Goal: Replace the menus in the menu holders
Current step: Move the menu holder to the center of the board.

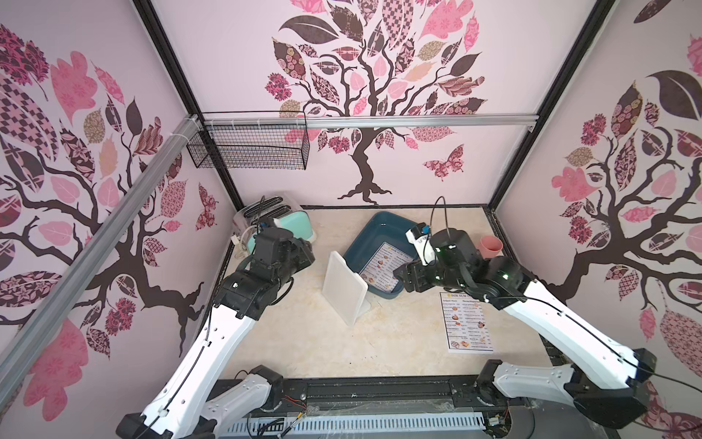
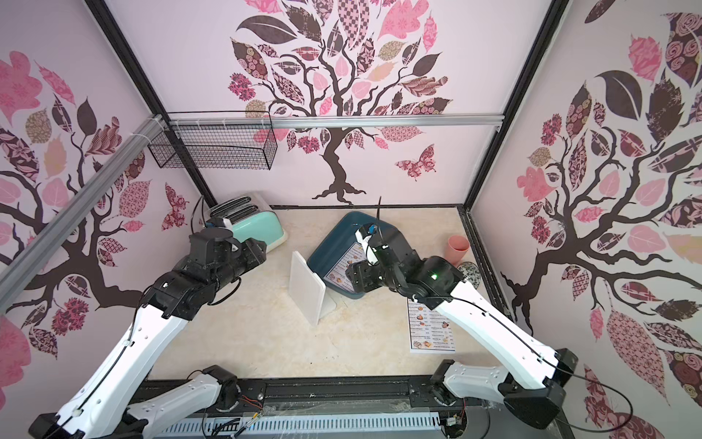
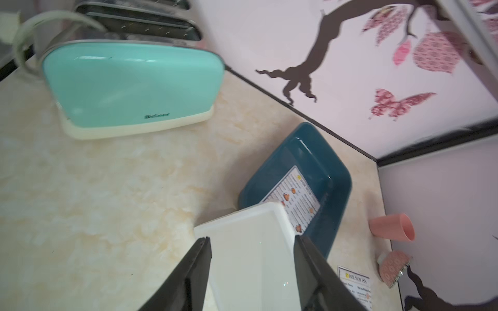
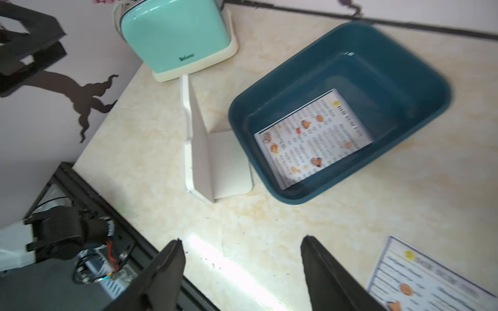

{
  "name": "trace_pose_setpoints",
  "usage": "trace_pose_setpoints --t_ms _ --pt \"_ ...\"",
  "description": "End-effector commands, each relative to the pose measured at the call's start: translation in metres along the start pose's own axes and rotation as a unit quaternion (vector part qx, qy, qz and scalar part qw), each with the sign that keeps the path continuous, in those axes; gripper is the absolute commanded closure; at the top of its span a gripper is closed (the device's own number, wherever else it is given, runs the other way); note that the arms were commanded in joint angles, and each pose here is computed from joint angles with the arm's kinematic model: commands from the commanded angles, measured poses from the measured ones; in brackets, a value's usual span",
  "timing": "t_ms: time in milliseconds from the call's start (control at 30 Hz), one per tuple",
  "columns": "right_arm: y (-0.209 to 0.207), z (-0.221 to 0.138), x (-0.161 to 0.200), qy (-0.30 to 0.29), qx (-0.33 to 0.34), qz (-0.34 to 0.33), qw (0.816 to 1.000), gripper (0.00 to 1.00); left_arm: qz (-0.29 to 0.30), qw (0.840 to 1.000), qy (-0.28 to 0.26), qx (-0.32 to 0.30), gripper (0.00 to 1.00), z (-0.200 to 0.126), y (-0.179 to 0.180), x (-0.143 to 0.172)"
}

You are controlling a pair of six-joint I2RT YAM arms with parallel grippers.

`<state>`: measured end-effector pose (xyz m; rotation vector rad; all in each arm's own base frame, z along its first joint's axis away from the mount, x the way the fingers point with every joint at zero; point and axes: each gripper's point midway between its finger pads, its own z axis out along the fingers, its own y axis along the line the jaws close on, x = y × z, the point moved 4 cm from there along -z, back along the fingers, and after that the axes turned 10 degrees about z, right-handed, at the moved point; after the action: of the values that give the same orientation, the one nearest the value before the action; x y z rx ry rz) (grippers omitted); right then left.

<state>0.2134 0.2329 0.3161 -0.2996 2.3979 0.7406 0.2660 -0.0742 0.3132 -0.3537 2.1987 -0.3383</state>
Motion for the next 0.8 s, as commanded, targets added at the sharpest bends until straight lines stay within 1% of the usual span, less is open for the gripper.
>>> trace_pose_setpoints --t_ms 0,67,200,333,500,767 --pt "0.033 0.01 0.005 0.008 -0.111 0.013 0.994 0.25 -0.057 0.997 0.052 0.018 0.47 0.01 0.017 0.021" --pt "0.033 0.023 0.008 -0.009 -0.128 -0.006 0.992 0.25 -0.078 0.996 0.045 0.017 0.48 0.013 0.023 0.022" --pt "0.036 0.05 0.017 -0.004 -0.157 -0.039 0.987 0.27 -0.081 0.996 0.04 0.01 0.49 0.012 0.027 0.024" --pt "0.032 0.068 0.02 -0.001 -0.152 -0.043 0.988 0.3 -0.082 0.996 0.036 0.005 0.5 0.012 0.029 0.024" --pt "0.041 0.082 0.021 0.004 -0.176 -0.045 0.983 0.38 -0.082 0.996 0.03 0.0 0.51 0.011 0.03 0.022" --pt "0.042 0.104 0.019 0.017 -0.164 -0.054 0.985 0.54 -0.076 0.997 0.021 -0.006 0.52 0.005 0.033 0.02"
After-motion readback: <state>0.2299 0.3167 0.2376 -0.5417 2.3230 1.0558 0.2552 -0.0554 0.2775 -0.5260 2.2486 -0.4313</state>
